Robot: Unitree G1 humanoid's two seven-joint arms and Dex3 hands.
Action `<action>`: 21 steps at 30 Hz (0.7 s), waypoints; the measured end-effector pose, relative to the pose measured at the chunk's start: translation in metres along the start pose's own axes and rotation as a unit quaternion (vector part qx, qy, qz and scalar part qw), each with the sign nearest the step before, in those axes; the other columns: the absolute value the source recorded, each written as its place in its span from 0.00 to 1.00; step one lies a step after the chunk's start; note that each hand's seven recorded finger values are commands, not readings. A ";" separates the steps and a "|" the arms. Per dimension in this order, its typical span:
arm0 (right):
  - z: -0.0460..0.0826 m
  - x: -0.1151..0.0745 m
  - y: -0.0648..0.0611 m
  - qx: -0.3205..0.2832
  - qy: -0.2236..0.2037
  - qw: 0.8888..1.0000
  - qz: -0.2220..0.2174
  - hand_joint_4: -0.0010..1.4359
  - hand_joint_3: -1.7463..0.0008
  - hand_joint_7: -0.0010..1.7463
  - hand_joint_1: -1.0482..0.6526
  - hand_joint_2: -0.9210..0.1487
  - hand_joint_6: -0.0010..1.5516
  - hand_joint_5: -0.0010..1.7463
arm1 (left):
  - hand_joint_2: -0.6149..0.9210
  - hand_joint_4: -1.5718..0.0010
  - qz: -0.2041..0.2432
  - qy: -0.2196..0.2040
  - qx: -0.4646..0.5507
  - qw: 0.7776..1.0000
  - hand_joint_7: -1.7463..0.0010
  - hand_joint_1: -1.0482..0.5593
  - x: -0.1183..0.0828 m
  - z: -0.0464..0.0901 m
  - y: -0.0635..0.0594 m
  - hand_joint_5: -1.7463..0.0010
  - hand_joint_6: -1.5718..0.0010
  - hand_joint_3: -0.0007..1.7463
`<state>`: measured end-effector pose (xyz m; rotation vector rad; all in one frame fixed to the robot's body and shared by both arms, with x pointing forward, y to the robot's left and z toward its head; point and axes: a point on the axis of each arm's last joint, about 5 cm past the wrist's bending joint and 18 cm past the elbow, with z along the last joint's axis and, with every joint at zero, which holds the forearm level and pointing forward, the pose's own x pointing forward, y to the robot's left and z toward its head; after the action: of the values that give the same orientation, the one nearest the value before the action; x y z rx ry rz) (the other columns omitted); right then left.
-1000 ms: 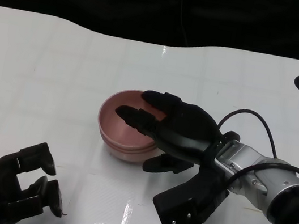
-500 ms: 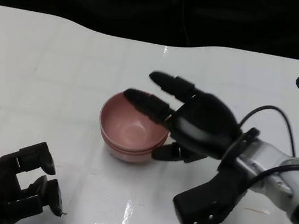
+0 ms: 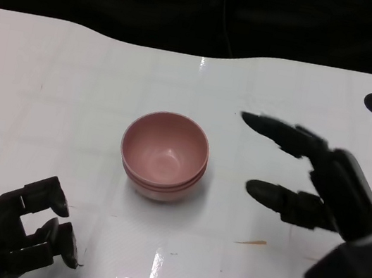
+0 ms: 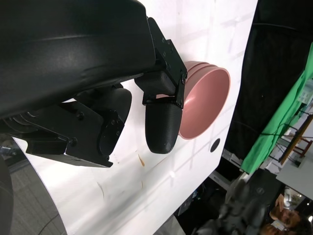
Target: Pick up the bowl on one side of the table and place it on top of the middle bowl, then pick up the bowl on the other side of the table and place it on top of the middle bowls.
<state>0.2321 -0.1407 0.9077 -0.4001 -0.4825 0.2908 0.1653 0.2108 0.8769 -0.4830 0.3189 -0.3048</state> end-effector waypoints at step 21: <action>-0.012 -0.093 -0.010 0.481 0.181 0.856 -0.053 0.74 0.53 0.03 0.57 0.23 0.80 0.46 | 0.93 0.50 0.009 0.003 0.000 1.000 0.00 0.69 -0.002 0.004 0.001 0.00 0.60 0.73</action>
<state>0.1609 -0.1869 0.8662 0.5520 0.0535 0.3058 0.1651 0.2142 0.8804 -0.4794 0.3295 -0.2896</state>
